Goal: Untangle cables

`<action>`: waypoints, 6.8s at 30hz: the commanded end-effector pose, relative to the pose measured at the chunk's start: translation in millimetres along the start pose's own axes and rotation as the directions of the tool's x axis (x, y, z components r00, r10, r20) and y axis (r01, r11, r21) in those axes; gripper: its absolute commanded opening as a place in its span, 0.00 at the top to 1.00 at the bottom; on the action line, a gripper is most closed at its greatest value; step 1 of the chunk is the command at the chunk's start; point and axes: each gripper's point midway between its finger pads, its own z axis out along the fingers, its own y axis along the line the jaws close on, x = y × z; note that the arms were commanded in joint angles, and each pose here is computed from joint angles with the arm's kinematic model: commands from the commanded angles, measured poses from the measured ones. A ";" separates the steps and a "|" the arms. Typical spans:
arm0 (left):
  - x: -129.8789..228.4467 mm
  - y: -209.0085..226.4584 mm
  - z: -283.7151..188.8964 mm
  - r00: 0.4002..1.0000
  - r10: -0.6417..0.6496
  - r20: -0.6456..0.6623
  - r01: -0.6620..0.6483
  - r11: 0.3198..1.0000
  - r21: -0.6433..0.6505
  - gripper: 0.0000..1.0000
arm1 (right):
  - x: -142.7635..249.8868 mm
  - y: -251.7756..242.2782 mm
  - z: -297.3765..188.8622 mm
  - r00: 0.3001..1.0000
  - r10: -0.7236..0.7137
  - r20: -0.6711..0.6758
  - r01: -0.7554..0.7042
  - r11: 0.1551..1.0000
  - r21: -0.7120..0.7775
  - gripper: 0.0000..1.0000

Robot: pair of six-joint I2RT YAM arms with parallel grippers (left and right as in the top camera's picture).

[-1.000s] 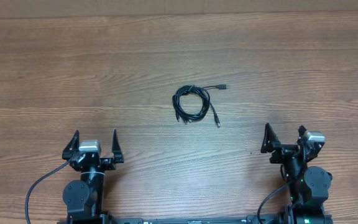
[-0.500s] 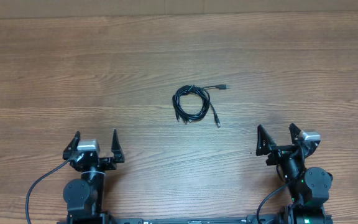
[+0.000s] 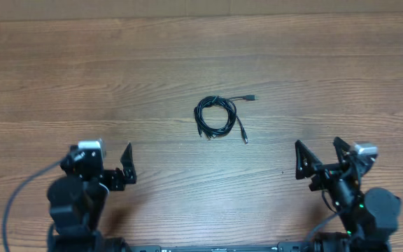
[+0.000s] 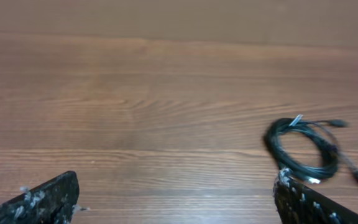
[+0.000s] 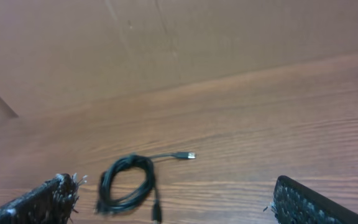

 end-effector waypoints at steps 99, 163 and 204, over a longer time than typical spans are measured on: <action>126.1 -161.7 226.3 0.646 -0.320 -0.693 0.209 0.947 -0.242 0.21 | -107.1 38.9 -49.9 0.930 0.065 -0.361 -0.026 0.994 0.110 0.10; -113.1 -226.8 92.6 0.778 -0.031 -0.628 0.346 0.855 0.386 0.96 | -101.0 76.1 27.4 0.864 0.088 -0.496 -0.203 0.962 -0.184 0.08; -108.5 -222.7 90.9 0.766 -0.023 -0.642 0.342 0.861 0.377 0.96 | -47.2 133.4 126.5 0.810 0.007 -0.586 -0.143 0.972 -0.185 0.96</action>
